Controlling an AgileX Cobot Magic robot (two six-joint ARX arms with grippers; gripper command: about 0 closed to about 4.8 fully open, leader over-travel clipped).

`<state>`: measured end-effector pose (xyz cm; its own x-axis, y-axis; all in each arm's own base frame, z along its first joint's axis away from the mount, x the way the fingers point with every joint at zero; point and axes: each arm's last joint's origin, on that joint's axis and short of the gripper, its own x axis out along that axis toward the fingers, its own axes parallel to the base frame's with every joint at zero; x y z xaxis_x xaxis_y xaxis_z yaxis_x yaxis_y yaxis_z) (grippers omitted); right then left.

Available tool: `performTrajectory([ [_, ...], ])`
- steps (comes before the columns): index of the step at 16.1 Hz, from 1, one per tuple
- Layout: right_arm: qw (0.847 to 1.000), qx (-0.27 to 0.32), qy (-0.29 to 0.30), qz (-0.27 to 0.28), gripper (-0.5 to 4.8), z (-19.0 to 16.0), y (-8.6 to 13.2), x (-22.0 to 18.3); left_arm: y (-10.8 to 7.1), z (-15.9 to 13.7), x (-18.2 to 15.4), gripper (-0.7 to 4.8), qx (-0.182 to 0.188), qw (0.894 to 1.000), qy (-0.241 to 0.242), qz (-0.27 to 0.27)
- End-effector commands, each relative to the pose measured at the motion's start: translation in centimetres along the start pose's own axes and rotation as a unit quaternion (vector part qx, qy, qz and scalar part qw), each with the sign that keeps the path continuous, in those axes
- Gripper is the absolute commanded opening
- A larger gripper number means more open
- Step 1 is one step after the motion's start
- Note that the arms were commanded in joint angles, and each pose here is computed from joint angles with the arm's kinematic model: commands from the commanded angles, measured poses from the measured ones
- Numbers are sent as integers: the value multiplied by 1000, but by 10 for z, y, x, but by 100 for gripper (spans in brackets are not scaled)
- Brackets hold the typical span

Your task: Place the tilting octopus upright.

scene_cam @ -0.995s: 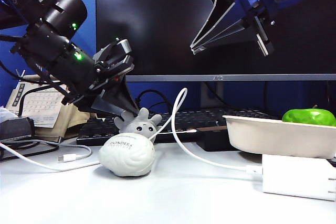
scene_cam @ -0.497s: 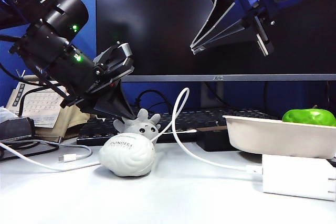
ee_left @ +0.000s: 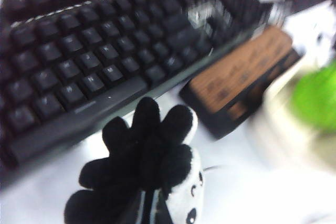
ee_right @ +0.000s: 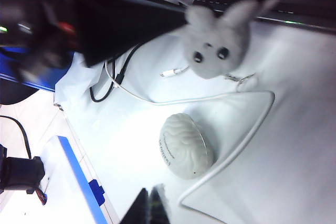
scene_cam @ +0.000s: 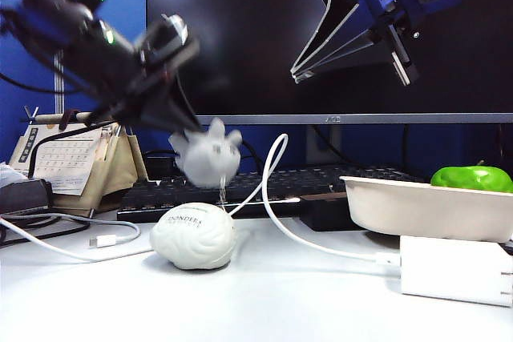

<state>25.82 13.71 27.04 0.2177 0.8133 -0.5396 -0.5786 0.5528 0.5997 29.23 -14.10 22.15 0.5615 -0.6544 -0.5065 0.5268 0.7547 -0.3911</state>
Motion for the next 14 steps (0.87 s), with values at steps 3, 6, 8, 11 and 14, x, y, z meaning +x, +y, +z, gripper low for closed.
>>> performTrajectory([
  [3,1000,-6,-5,5,-1,2,2,-1,-13,10,-22,-6,-66,997,-13,-33],
  [6,1000,6,8,2,-1,-1,1,-1,-18,9,-24,-6,-131,985,20,-115],
  [8,1000,15,19,0,-1,-4,1,-1,-19,9,-24,-6,-155,977,35,-144],
  [11,1000,18,23,0,-1,-5,1,-1,-17,10,-26,-6,-187,968,46,-161],
  [14,1000,19,24,1,-1,-5,1,-1,-15,10,-28,-6,-198,961,57,-184],
])
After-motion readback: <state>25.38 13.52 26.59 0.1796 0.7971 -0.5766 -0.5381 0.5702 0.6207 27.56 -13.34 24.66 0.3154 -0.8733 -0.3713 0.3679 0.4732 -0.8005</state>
